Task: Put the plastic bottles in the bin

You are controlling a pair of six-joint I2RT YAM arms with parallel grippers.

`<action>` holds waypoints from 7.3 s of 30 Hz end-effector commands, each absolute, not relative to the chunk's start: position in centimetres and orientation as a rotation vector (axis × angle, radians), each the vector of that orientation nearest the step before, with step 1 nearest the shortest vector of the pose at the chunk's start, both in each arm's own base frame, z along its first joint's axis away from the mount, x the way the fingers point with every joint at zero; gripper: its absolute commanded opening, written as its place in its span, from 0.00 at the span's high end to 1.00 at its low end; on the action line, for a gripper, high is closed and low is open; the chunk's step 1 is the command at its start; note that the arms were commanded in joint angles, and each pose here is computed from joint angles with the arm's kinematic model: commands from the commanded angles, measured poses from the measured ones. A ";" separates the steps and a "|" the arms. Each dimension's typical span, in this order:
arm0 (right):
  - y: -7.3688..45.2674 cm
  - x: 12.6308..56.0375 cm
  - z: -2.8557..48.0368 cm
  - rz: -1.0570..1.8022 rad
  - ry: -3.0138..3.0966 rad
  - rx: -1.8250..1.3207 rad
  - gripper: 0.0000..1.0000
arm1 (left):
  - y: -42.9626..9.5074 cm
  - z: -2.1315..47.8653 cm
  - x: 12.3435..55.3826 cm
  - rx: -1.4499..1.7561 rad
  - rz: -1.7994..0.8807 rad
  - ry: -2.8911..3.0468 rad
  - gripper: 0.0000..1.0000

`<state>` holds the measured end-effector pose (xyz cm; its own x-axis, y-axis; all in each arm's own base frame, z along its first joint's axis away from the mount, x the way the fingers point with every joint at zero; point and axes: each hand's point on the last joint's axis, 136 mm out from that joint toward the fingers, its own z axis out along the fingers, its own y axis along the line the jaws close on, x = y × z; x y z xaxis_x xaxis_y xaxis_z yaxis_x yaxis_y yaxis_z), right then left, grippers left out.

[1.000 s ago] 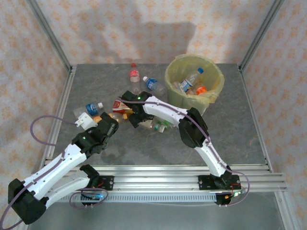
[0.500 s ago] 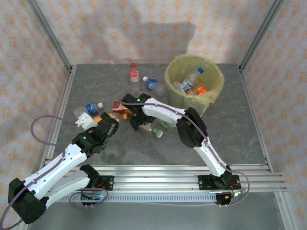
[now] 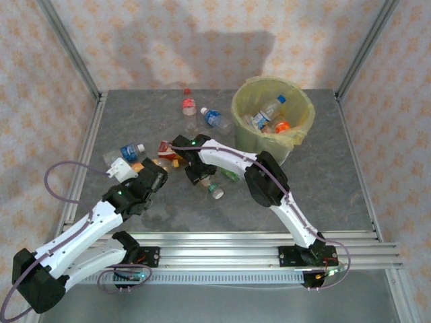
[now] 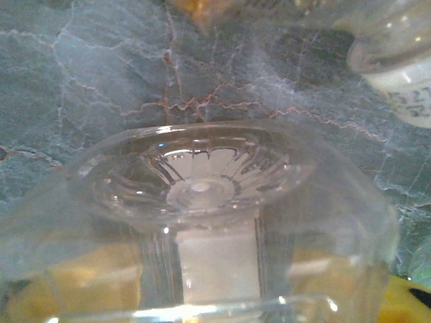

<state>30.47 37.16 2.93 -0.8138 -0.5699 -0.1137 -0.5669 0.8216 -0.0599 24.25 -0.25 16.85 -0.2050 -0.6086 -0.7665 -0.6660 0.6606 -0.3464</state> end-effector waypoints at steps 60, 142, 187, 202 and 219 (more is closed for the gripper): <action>12.1 39.6 42.5 -0.134 1.946 0.076 0.77 | -3.3 17.0 27.8 -0.897 0.105 2.015 0.00; 22.6 33.5 37.5 0.211 2.131 -0.289 0.00 | -2.5 17.6 28.0 -0.890 0.167 2.017 0.00; 27.9 34.9 14.4 -0.155 2.641 -0.433 0.04 | -1.5 17.4 26.8 -0.918 0.163 1.985 0.00; 26.0 35.2 9.2 -0.187 2.763 -0.420 0.05 | -1.9 17.2 27.2 -0.908 0.166 2.007 0.00; 27.5 33.8 3.8 -0.127 2.902 -0.497 0.10 | -1.9 17.5 27.3 -0.907 0.165 2.000 0.00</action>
<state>34.37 27.70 5.34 -0.9159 -0.3336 -0.2234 -0.3127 0.9417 -0.1243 27.40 -2.84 16.78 -0.3409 -0.5518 -0.7612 -0.6357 0.7318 -0.2458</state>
